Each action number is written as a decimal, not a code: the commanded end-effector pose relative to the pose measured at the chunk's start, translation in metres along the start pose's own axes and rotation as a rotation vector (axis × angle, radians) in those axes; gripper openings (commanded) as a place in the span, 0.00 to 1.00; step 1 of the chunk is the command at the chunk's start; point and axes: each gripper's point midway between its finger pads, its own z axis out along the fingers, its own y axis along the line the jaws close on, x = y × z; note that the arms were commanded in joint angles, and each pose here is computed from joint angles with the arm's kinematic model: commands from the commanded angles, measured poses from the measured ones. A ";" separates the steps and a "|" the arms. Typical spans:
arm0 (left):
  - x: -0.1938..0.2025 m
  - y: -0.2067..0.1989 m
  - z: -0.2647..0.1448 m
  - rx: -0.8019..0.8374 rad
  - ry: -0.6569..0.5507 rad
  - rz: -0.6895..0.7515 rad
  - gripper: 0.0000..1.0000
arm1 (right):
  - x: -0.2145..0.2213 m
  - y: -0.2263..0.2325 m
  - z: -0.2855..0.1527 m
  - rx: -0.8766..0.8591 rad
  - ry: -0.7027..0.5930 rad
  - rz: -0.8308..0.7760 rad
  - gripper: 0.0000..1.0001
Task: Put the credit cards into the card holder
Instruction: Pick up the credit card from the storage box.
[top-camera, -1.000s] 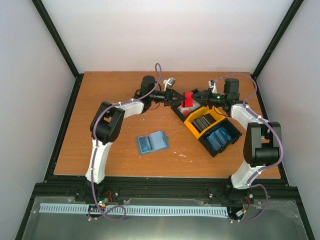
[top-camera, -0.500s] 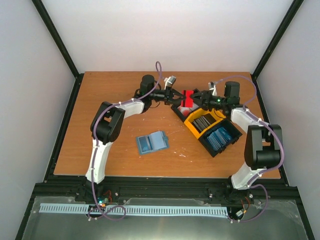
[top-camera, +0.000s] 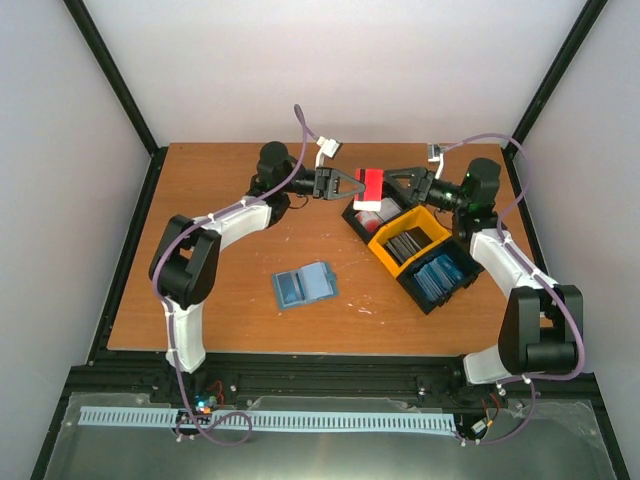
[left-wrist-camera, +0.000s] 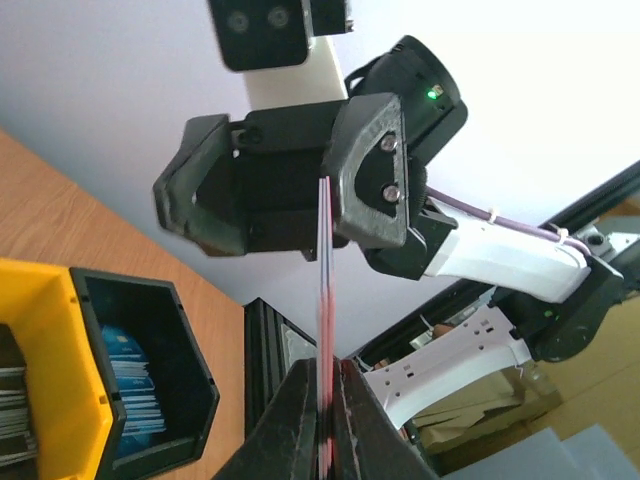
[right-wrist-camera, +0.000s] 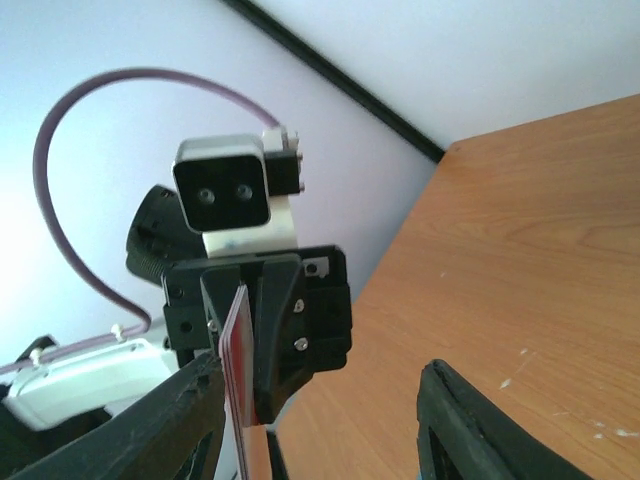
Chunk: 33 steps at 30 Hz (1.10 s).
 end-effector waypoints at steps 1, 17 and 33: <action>0.003 -0.029 0.001 0.053 0.016 0.189 0.01 | 0.016 0.041 0.013 -0.132 0.078 -0.135 0.52; -0.040 -0.036 -0.031 -0.038 -0.184 -0.248 0.01 | 0.028 0.066 -0.006 -0.187 -0.073 -0.136 0.50; -0.045 -0.062 -0.046 0.128 -0.264 -0.580 0.01 | 0.037 0.056 0.019 -0.247 -0.072 0.001 0.49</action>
